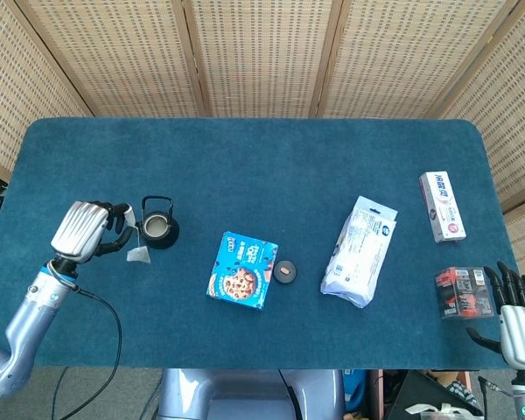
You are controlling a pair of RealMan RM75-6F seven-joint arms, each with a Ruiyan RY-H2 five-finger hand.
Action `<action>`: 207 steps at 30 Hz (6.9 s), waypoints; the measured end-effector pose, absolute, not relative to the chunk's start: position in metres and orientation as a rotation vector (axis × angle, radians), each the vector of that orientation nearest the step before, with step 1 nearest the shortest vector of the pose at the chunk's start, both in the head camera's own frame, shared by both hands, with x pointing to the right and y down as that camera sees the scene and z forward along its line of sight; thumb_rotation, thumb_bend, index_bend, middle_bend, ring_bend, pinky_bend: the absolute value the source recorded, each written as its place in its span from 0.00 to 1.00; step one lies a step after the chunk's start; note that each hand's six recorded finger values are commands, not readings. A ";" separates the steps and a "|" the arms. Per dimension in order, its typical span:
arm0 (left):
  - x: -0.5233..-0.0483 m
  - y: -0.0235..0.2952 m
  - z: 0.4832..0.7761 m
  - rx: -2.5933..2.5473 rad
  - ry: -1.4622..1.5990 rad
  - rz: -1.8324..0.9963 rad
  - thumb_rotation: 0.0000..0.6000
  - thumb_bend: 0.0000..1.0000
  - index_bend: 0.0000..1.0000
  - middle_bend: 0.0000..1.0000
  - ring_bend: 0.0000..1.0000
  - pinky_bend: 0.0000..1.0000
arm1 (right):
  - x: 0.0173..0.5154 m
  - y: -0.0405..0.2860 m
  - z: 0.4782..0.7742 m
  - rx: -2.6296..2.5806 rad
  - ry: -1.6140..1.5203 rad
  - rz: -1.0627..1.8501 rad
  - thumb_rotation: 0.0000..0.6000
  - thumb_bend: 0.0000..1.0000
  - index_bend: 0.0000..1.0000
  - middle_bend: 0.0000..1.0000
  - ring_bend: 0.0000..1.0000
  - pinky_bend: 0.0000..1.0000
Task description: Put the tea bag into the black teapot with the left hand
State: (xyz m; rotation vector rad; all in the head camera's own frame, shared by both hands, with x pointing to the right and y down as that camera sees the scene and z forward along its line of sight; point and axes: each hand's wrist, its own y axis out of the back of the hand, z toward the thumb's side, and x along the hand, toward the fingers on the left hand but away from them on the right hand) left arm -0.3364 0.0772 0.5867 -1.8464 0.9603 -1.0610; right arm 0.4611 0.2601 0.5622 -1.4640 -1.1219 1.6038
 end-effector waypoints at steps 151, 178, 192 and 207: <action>-0.384 0.133 0.640 -1.769 0.512 -1.594 1.00 1.00 0.10 0.85 0.78 0.68 | 0.462 0.265 0.574 -1.484 -1.115 1.679 1.00 0.00 0.00 0.00 0.00 0.00; -0.345 0.095 0.671 -1.893 0.219 -1.669 1.00 1.00 0.07 0.86 0.79 0.68 | 0.465 0.268 0.574 -1.477 -1.121 1.696 1.00 0.00 0.00 0.00 0.00 0.00; -0.327 0.084 0.694 -1.931 0.159 -1.699 1.00 1.00 0.07 0.86 0.79 0.68 | 0.466 0.270 0.574 -1.476 -1.126 1.701 1.00 0.00 0.00 0.00 0.00 0.00; -0.323 0.083 0.696 -1.962 0.152 -1.715 1.00 1.00 0.07 0.86 0.79 0.68 | 0.467 0.271 0.573 -1.475 -1.131 1.705 1.00 0.00 0.00 0.00 0.00 0.00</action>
